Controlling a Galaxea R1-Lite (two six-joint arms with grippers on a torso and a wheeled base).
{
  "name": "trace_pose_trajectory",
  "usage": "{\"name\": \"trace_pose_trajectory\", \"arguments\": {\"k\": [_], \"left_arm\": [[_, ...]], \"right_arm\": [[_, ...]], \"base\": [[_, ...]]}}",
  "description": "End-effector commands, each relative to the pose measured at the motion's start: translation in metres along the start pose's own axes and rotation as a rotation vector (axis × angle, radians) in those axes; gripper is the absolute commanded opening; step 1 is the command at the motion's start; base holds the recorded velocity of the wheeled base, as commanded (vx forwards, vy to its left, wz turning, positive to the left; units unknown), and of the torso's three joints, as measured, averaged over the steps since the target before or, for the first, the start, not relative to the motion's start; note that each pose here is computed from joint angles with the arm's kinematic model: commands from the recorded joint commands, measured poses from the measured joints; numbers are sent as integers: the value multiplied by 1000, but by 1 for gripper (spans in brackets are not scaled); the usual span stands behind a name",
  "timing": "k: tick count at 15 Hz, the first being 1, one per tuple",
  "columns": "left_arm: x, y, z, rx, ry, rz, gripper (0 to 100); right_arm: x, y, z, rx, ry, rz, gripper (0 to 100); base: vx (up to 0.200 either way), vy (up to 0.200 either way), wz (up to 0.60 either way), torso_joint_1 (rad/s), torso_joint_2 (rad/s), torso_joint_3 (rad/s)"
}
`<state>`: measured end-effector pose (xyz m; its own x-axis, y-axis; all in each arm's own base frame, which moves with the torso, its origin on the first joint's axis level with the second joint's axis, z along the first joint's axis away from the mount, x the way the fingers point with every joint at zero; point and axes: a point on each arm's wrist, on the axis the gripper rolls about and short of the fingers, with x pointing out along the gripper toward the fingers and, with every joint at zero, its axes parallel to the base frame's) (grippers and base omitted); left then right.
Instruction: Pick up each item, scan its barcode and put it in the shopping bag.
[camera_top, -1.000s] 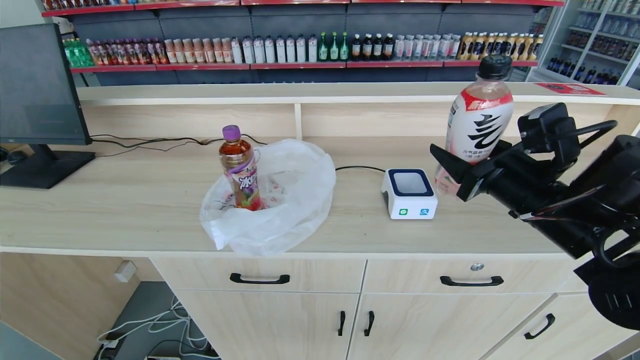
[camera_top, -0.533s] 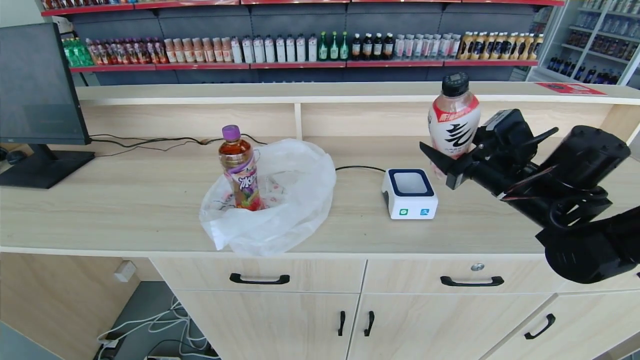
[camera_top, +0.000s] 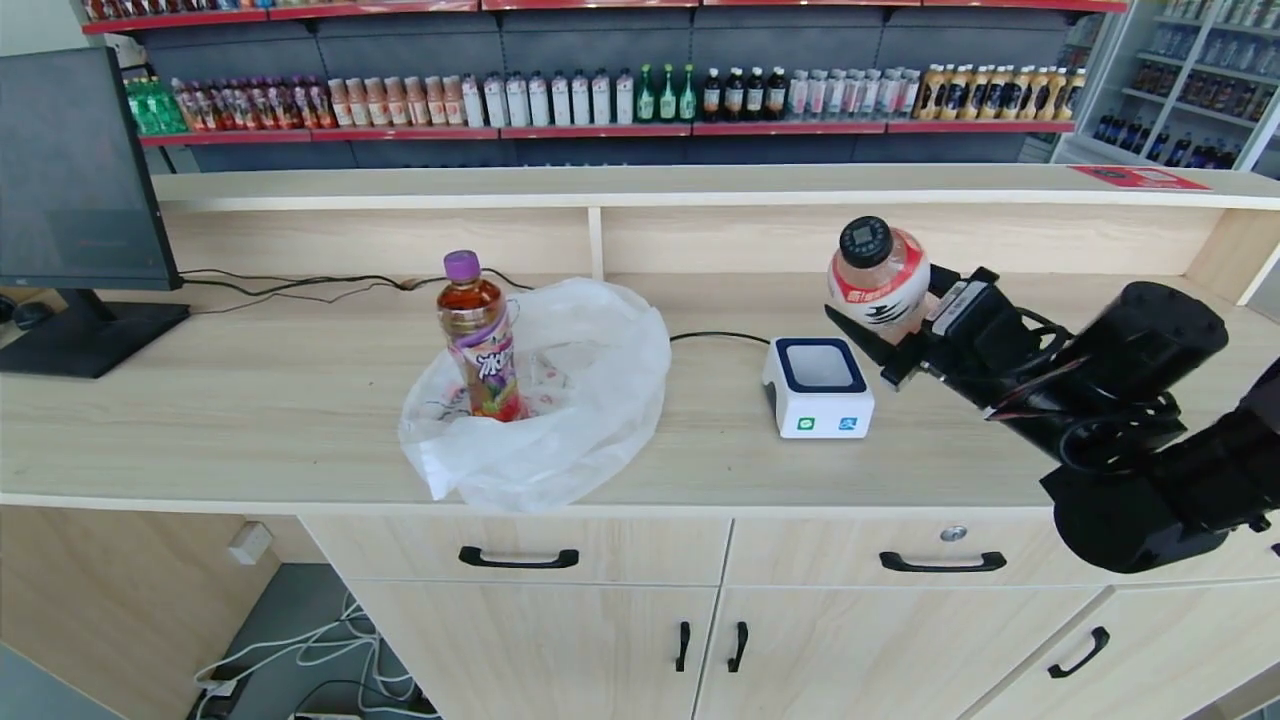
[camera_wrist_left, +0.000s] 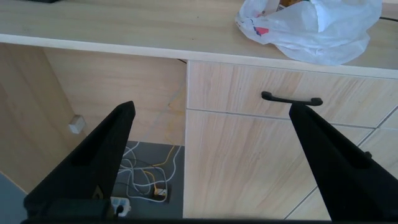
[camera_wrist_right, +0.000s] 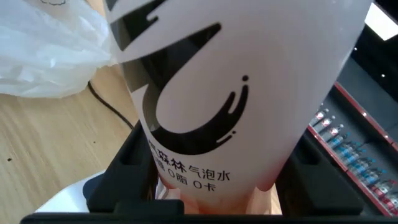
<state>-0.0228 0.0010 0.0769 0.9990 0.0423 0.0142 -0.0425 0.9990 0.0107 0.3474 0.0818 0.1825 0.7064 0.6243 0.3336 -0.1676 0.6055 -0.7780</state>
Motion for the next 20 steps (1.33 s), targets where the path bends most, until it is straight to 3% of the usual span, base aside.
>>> {"name": "trace_pose_trajectory", "arguments": {"k": [1,5,10,14,20], "left_arm": [[0,0,0,-1,-4,1,100],[0,0,1,2,-6,2,100],[0,0,1,2,-6,1,100],[0,0,1,2,-6,1,100],[0,0,0,1,-4,1,100]], "right_arm": [[2,19,-18,6,-1,56,0],[1,30,-31,-1,-12,110,0],[10,5,-44,-72,-77,80,0],[14,10,-52,-52,-88,95,0],[10,0,-70,-63,-57,68,0]], "base": [[0,0,0,0,0,0],[0,0,0,0,0,0],[0,0,0,0,0,0],[0,0,0,0,0,0],[0,0,0,0,0,0]]}}
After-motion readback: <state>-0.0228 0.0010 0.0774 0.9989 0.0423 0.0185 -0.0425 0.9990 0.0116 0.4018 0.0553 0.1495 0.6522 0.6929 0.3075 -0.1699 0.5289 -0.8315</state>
